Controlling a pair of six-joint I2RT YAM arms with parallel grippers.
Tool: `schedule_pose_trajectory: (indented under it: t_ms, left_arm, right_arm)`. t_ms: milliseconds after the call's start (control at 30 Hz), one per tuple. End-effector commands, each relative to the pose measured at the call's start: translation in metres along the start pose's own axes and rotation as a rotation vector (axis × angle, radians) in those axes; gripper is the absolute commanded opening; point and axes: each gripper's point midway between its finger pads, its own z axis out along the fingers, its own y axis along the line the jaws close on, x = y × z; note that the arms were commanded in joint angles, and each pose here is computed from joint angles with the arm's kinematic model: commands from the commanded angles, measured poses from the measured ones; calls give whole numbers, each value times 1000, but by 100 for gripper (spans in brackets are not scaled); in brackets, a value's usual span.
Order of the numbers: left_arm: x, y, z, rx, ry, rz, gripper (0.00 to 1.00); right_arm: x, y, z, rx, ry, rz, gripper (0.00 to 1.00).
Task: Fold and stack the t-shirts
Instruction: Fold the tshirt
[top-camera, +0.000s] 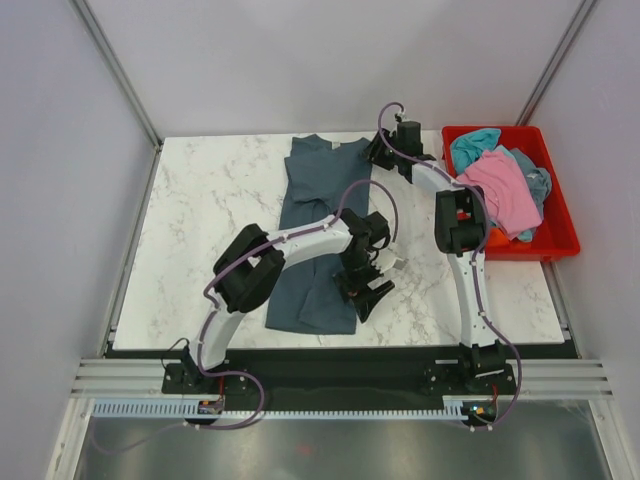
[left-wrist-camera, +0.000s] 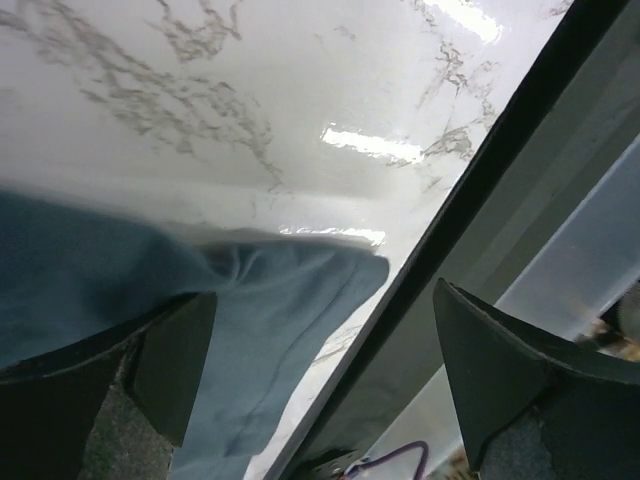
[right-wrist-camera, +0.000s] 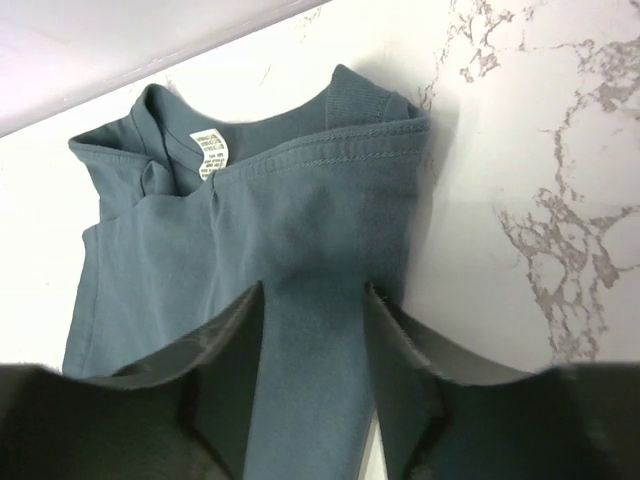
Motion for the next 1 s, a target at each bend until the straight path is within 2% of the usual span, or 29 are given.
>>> schedule_pose_trajectory:
  t_ms: [0, 33, 67, 133, 167, 200, 233, 267, 333, 400, 433, 467, 500, 567, 600, 633, 667, 733, 767, 800, 867, 900, 967]
  left_arm:
    - [-29, 9, -40, -193, -154, 152, 99]
    - [-30, 10, -53, -236, -179, 162, 99]
    - [-34, -1, -77, -258, -239, 185, 99]
    - [-37, -8, -101, -292, -299, 200, 99]
    - [-39, -16, -122, -321, -353, 219, 99]
    - [-42, -18, -133, -348, -384, 228, 99]
    - [-42, -13, -145, -413, -406, 224, 99]
    - [-42, -11, -154, -448, -423, 224, 99]
    - [-36, -6, -183, -474, -490, 187, 99]
    - [-27, -2, -204, -437, -554, 114, 99]
    - [-19, 15, -218, -413, -586, 41, 99]
    - [-14, 19, -229, -387, -615, 0, 99]
    - [-2, 29, -247, -323, -675, -88, 99]
    - [12, 34, -262, -263, -735, -186, 99]
    - [24, 40, -254, -228, -728, -257, 99]
    - [38, 39, -264, -194, -771, -299, 99]
    - [53, 44, -243, -144, -738, -386, 98]
    - [75, 49, -234, -84, -754, -492, 95]
    - [90, 47, -230, -89, -764, -514, 95]
    - [101, 42, -204, 20, -738, -613, 90]
    - [121, 39, -190, 73, -747, -699, 88]
    - [135, 40, -165, 107, -703, -773, 87]
    - [154, 38, -140, 120, -686, -859, 87]
  right_arm:
    - [-68, 41, -41, -60, -127, -65, 55]
    - [-75, 46, -50, -61, -136, -77, 58]
    - [-99, 68, -75, -85, -184, -107, 65]
    - [-102, 74, -96, -76, -188, -124, 71]
    - [-119, 94, -121, -97, -226, -142, 75]
    - [-120, 97, -132, -97, -226, -146, 76]
    - [-101, 85, -137, -59, -175, -137, 79]
    - [-109, 97, -162, -58, -193, -138, 79]
    - [-61, 75, -178, -9, -57, -61, 81]
    - [-31, 77, -212, 4, 38, -12, 83]
    - [10, 66, -222, 4, 154, 46, 83]
    - [19, 70, -242, -14, 184, 76, 82]
    - [71, 55, -257, 2, 325, 185, 82]
    - [106, 56, -290, -3, 410, 263, 82]
    - [147, 44, -305, 24, 497, 313, 82]
    - [164, 42, -317, 30, 531, 316, 82]
    - [177, 44, -333, 34, 548, 295, 82]
    - [221, 26, -355, 89, 622, 354, 82]
    - [228, 26, -364, 88, 617, 360, 81]
    - [251, 17, -375, 116, 656, 398, 81]
    - [261, 17, -385, 107, 643, 403, 80]
    - [267, 14, -388, 116, 638, 417, 80]
    - [267, 20, -385, 90, 625, 412, 80]
